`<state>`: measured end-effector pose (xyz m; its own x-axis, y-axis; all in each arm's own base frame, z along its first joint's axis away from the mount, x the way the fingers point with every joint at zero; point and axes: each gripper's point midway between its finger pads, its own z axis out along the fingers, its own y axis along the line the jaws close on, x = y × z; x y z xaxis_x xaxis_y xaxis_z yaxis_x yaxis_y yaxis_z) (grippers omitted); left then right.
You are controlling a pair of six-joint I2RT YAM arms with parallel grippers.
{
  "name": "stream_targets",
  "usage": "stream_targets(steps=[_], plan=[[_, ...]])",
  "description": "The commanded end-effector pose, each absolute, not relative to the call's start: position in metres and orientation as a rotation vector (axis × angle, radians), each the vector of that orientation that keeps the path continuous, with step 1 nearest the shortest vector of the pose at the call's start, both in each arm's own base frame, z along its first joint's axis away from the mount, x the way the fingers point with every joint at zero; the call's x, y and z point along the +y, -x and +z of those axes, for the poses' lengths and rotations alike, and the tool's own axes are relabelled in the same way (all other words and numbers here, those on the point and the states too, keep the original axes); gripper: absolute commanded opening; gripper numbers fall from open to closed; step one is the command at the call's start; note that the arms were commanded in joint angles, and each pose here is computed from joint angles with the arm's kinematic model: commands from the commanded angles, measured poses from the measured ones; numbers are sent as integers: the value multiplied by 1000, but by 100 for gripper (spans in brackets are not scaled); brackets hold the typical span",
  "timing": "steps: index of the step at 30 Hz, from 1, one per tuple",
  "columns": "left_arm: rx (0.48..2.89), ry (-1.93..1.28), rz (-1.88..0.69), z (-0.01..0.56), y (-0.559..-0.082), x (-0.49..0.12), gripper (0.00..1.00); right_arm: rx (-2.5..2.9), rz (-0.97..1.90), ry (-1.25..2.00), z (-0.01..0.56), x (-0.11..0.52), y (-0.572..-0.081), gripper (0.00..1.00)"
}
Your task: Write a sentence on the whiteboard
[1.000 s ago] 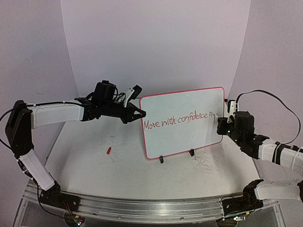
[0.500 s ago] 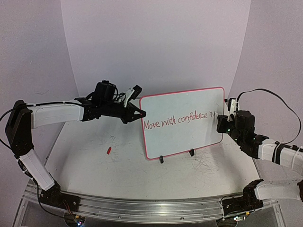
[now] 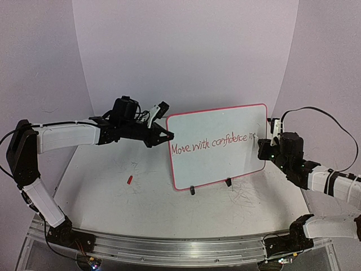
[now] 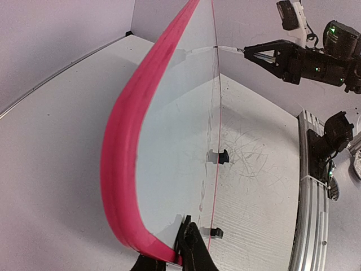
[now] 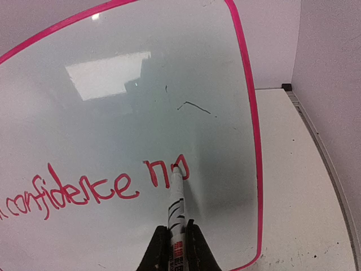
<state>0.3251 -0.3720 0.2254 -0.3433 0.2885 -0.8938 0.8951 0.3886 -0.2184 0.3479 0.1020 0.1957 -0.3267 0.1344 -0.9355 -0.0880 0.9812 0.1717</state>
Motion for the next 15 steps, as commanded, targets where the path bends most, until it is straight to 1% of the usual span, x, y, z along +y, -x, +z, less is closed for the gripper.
stream_targets(steps=[1, 6, 15], plan=[[1927, -1092, -674, 185, -340, -351, 0, 1890, 236, -38, 199, 102, -346, 0], [1934, -1091, -665, 182, -341, -350, 0, 1837, 202, -86, 216, 86, -336, 0], [1930, -1093, -665, 183, -340, -350, 0, 1844, 243, -100, 212, 72, -341, 0]])
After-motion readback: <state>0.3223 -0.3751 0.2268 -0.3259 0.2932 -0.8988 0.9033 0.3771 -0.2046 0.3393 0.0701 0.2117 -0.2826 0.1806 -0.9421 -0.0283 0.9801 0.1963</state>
